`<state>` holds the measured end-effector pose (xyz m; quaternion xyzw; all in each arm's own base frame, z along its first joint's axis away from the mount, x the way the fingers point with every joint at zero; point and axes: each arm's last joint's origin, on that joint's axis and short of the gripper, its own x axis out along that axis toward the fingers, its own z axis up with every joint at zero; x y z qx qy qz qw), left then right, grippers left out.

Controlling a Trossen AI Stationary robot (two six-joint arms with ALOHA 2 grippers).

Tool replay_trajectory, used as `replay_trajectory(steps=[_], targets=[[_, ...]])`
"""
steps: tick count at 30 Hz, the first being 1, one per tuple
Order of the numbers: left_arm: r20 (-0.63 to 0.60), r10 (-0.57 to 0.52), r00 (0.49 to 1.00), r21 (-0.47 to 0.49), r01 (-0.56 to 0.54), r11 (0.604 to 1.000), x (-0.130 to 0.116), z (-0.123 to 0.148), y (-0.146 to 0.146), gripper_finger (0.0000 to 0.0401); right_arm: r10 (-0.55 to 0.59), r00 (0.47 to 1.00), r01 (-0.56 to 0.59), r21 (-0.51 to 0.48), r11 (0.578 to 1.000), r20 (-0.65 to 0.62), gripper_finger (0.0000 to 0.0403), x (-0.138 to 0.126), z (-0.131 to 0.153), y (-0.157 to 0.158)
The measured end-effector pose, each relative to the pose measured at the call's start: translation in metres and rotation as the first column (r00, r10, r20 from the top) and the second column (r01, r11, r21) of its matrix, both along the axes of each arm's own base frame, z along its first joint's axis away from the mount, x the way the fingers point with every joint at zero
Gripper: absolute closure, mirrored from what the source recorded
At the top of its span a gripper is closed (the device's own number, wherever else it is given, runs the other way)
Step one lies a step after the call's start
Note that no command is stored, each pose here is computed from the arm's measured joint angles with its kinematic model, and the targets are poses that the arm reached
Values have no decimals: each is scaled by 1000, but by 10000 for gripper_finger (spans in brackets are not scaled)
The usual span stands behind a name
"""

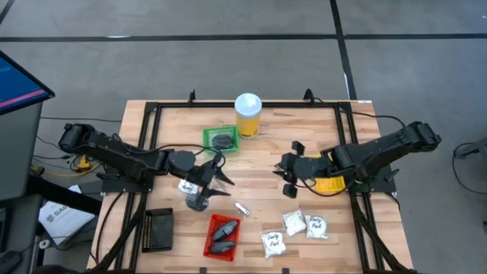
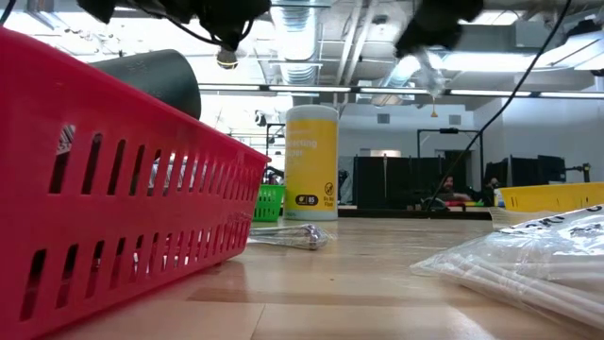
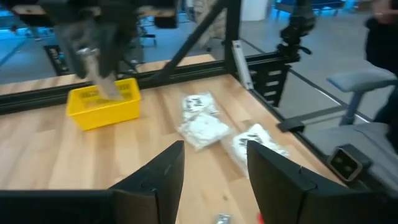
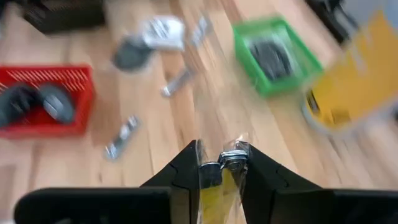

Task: Pick & Place Travel size toiletries
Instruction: Put the silver nail cutter into the yellow bin

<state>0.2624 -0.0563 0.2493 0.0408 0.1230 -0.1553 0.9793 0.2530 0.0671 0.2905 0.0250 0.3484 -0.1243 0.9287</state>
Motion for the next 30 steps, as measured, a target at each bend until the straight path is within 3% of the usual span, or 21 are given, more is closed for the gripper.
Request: replay_trajectory(steps=[6, 16, 30], targets=[[-19, -65, 998, 4, 65, 998, -5, -2, -17, 235, -180, 974, 186, 28, 982, -134, 333, -30, -8, 8], [-20, -88, 996, 5, 88, 996, -6, -2, -23, 242, -413, 892, 422, 15, 906, -185, 333, -82, -6, 10], [-27, -99, 995, 8, 99, 995, -8, -3, -25, 242, -531, 826, 551, 68, 832, -191, 333, -109, -29, 2]])
